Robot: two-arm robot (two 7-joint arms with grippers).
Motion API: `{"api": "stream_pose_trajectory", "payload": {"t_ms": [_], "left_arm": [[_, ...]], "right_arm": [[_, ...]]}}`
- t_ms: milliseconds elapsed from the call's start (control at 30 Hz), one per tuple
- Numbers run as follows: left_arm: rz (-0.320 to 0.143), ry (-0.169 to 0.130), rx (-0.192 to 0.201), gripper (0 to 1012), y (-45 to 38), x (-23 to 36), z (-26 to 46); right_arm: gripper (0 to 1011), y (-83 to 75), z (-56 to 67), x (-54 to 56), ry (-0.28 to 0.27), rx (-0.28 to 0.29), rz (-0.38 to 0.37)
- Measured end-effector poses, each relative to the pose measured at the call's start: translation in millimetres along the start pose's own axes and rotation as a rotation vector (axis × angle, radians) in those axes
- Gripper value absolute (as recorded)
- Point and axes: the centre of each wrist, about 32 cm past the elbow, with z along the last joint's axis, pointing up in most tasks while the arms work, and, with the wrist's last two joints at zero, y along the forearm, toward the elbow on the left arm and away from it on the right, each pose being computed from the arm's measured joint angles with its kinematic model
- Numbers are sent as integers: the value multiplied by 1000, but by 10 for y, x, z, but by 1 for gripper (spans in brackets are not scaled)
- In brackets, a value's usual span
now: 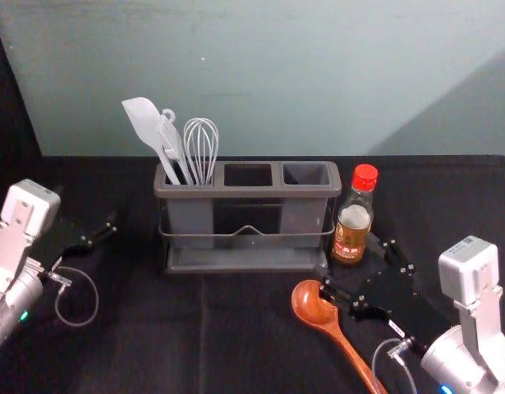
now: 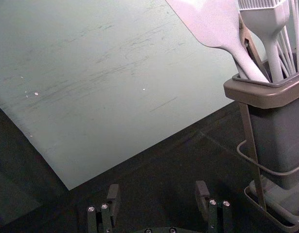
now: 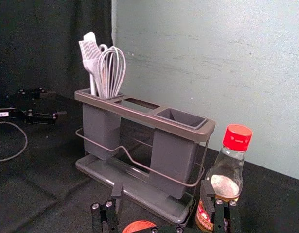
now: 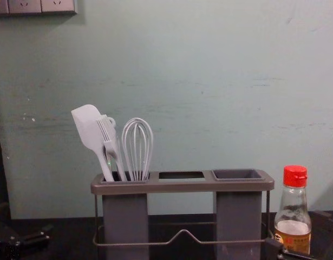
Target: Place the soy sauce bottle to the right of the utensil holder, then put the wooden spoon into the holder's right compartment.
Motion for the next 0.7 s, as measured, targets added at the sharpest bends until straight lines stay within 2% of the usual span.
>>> {"api": "stream_pose_trajectory", "payload": {"t_ms": [433, 567, 700], "left_arm": [[0, 0, 0, 1011, 0, 0, 0], [0, 0, 0, 1012, 0, 0, 0], [0, 0, 0, 1011, 0, 0, 0]], "right_arm": [[1003, 3, -1, 2, 2, -2, 3], [1003, 14, 28, -8, 14, -63, 13], [1003, 8, 151, -59, 25, -170, 10]]}}
